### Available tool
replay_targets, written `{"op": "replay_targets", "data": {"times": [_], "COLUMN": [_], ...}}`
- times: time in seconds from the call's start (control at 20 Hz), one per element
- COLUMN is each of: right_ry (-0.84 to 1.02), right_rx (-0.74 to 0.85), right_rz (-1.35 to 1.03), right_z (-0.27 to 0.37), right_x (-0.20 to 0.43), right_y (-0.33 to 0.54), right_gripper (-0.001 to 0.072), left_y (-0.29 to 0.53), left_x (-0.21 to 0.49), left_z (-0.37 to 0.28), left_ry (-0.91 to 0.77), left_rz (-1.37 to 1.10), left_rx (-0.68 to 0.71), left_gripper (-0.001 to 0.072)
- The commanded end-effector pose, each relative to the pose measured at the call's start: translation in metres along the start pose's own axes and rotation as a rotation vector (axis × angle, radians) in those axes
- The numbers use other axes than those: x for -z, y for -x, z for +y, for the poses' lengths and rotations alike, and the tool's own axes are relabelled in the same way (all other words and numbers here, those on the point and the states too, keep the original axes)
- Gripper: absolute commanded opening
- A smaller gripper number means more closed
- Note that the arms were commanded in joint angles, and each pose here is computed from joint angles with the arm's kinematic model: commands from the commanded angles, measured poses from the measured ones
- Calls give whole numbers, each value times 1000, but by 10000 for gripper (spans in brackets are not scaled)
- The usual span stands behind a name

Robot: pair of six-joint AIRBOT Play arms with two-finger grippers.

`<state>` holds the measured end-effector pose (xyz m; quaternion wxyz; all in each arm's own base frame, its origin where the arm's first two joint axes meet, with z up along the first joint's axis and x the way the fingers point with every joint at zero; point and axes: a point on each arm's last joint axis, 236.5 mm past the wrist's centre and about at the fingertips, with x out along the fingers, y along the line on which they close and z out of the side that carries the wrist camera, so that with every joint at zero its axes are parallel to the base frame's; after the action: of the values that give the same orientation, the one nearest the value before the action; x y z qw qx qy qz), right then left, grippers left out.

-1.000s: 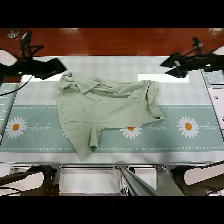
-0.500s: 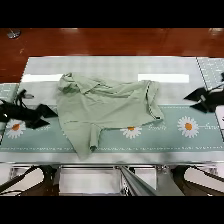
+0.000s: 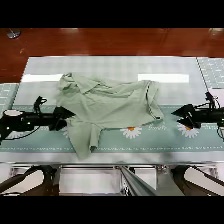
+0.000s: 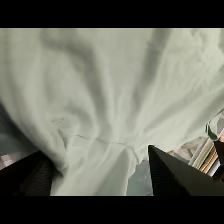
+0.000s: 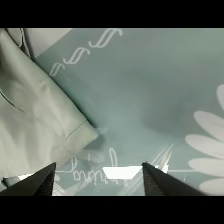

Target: Fold the shirts.

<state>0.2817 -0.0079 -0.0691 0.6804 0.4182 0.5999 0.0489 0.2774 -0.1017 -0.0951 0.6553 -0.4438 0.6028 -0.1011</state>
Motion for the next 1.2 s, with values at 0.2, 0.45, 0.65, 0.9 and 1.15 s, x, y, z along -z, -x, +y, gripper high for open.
{"op": "replay_targets", "data": {"times": [0.2,0.45,0.65,0.9,1.15], "right_ry": [41,86,159,286,589], "right_rx": [-12,-3,14,-51,-166], "right_rz": [46,102,232,307,-70], "right_z": [13,39,59,109,270], "right_x": [11,-3,22,28,-43], "right_y": [-19,-56,-94,-81,57], "right_gripper": [618,618,617,37,37], "left_y": [-13,-7,-7,16,151], "left_x": [-18,-21,-17,-15,-59], "left_z": [-39,-56,-57,-102,-280], "left_ry": [-172,-206,-207,-339,-714], "left_rz": [-29,-17,-1,48,-300], "left_rx": [15,45,51,128,272], "left_gripper": [21,21,21,20,19]}}
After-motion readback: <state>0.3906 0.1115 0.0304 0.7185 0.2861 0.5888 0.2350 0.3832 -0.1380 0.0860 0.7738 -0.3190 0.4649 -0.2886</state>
